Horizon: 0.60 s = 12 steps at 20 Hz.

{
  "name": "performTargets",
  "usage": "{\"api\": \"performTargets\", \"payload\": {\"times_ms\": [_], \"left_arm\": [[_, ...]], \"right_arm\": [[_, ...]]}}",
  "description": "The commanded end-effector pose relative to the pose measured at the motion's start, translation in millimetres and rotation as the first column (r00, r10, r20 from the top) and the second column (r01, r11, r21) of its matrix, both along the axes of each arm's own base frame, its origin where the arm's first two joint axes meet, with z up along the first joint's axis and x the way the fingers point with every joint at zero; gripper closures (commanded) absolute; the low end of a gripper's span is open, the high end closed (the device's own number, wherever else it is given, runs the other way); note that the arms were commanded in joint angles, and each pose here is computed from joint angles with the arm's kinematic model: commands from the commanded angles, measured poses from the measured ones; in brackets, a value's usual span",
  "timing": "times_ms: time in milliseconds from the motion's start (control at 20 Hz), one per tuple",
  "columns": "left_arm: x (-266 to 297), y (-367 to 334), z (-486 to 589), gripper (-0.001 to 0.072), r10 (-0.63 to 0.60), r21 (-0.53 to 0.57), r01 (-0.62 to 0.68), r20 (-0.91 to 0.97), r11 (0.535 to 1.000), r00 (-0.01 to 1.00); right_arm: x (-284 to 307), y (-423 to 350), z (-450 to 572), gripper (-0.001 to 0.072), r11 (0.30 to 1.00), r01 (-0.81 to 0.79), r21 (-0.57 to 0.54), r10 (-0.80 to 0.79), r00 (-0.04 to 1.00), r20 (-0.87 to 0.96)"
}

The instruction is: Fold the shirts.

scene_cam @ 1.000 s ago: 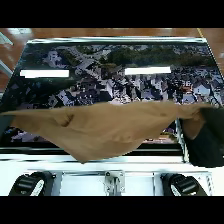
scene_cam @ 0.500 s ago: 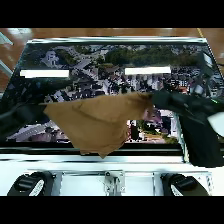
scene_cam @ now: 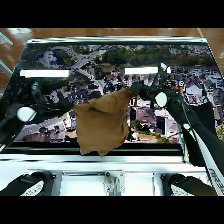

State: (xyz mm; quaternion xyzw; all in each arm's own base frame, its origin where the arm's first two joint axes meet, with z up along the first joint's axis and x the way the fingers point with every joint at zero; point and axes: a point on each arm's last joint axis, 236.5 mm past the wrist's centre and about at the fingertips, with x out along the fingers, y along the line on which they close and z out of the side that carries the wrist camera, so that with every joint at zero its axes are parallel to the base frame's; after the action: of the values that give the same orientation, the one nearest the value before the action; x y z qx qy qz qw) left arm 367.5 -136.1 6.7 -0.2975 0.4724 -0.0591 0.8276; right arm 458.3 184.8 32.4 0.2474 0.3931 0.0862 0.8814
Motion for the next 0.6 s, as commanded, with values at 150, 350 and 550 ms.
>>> {"api": "performTargets", "payload": {"times_ms": [150, 350, 550], "left_arm": [[-61.8, 3.8, -59.2, 0.0047, -0.245, 0.005, 0.262, -0.337, 0.965, 0.909], [-134.8, 17.7, -42.1, 0.012, -0.422, -0.063, 0.442, -0.446, 0.895, 0.789], [-161.2, 14.2, -68.7, 0.0111, -0.376, -0.078, 0.382, -0.436, 0.921, 0.818]], "right_arm": [[-14.8, -21.1, -1.0, 0.0024, 0.979, -0.131, -0.159, 0.13, 0.991, -0.02], [-109.2, -83.8, -23.0, 0.0025, 0.842, -0.423, -0.336, 0.287, 0.877, -0.386], [-164.8, -76.3, -51.1, 0.0025, 0.878, -0.47, -0.088, 0.356, 0.766, -0.536]]}}
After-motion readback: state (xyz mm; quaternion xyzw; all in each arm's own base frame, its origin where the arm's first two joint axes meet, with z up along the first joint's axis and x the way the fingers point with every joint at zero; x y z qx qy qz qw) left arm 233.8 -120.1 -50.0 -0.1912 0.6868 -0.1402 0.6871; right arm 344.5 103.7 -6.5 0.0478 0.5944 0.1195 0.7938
